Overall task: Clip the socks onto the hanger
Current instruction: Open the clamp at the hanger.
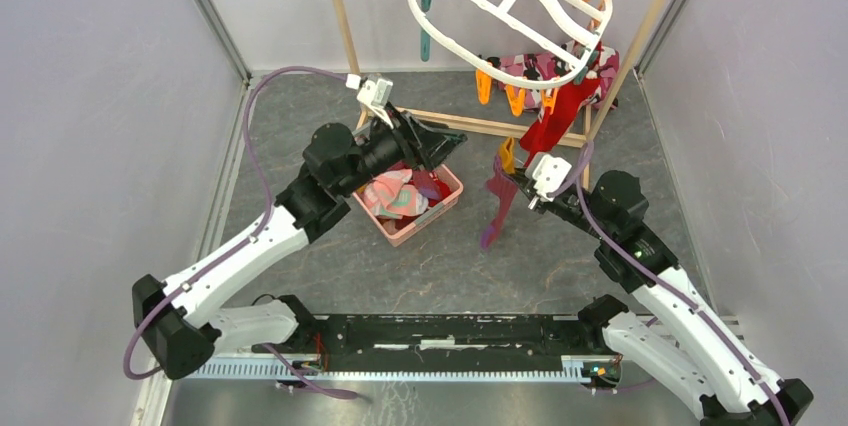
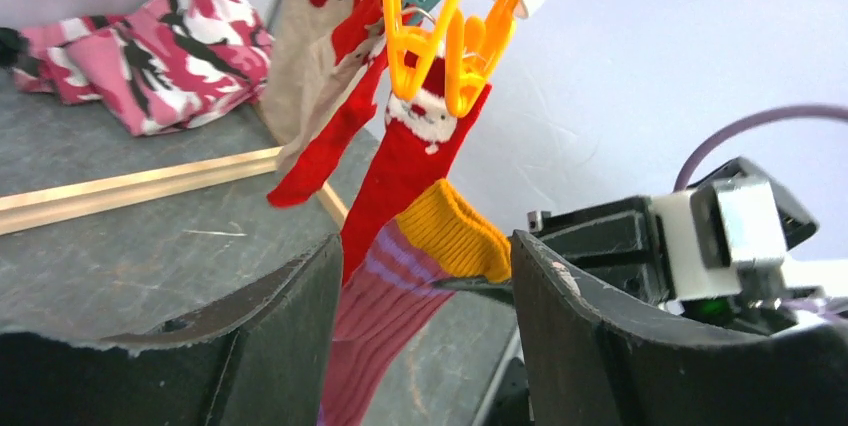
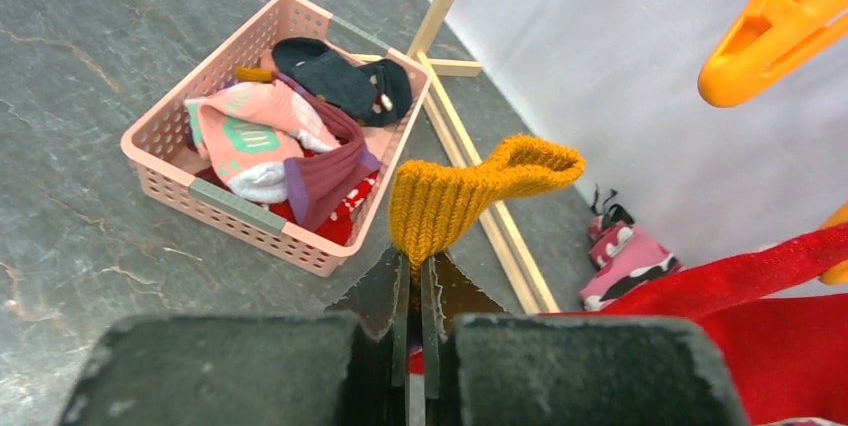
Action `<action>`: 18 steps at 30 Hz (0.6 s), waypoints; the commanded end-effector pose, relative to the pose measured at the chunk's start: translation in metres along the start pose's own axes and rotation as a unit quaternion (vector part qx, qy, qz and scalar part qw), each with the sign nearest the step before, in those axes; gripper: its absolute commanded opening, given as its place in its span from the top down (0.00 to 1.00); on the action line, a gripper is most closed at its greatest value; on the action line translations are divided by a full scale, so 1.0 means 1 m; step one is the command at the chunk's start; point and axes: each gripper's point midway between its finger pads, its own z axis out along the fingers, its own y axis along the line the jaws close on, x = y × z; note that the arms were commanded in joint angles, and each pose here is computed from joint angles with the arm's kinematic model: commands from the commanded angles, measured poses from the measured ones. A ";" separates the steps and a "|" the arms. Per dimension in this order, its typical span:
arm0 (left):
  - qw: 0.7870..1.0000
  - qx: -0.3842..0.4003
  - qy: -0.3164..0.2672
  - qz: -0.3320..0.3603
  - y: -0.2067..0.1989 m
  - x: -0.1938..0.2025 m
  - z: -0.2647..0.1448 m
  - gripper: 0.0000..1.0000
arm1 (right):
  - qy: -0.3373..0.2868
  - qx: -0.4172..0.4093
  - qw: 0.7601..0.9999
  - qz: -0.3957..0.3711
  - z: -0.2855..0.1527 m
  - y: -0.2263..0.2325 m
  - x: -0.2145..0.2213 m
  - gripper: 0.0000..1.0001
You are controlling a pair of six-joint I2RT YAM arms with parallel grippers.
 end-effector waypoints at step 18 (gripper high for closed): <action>0.998 -0.034 -0.016 -0.047 -0.004 -0.017 0.077 0.13 | -0.014 0.074 0.997 -0.008 -0.007 -0.039 -0.005 1.00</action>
